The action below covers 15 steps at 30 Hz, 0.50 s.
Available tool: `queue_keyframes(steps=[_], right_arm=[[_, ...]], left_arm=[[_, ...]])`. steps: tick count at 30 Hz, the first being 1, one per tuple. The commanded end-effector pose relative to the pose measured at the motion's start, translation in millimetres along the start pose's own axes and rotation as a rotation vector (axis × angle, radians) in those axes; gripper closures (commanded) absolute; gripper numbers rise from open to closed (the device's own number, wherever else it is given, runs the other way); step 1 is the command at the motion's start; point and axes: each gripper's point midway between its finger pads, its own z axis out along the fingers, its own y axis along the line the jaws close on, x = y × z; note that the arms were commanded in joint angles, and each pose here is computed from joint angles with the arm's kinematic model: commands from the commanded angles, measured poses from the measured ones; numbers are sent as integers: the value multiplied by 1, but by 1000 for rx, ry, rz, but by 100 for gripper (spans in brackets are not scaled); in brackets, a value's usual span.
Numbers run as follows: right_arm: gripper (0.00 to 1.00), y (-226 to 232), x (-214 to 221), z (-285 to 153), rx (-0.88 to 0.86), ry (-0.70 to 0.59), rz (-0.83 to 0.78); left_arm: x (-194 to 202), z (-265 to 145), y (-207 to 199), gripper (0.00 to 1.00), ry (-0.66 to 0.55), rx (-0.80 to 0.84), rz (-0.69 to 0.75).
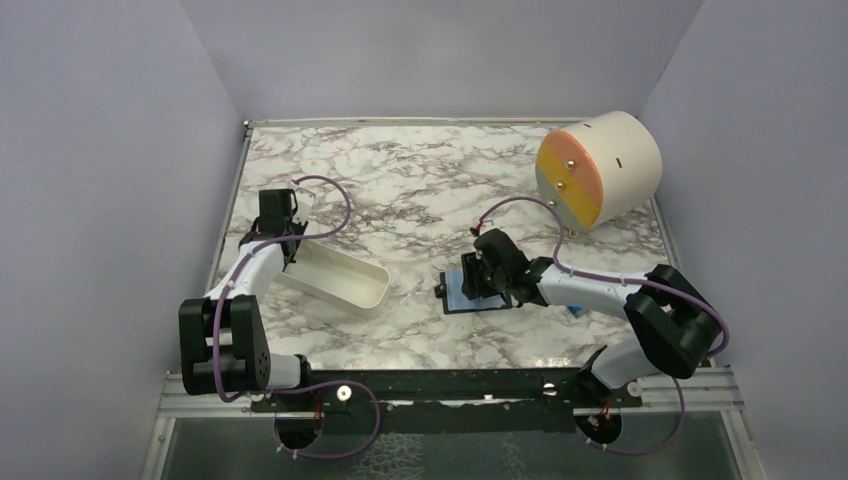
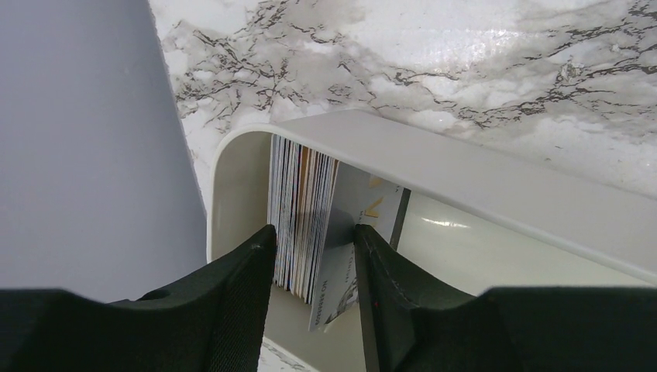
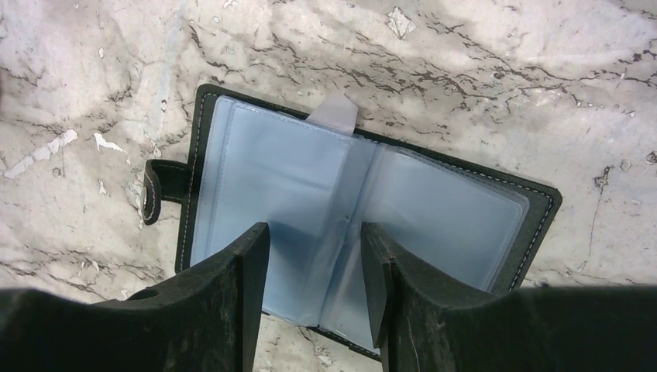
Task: Put the credit cards into the card holder
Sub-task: Pick up the credit card from the storage box.
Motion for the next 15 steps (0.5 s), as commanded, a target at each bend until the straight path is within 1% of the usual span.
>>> queue_keyframes(steps=[1, 6, 10, 15], right_arm=[[53, 5, 0, -9, -19, 14, -11], [53, 6, -1, -10, -22, 9, -13], [53, 5, -2, -11, -18, 6, -13], [53, 7, -4, -13, -25, 3, -12]], left_arm=[[-10, -2, 18, 58, -4, -63, 17], [-8, 0, 13, 65, 0, -44, 19], [-10, -5, 16, 83, -10, -54, 18], [-16, -11, 6, 96, -34, 12, -8]])
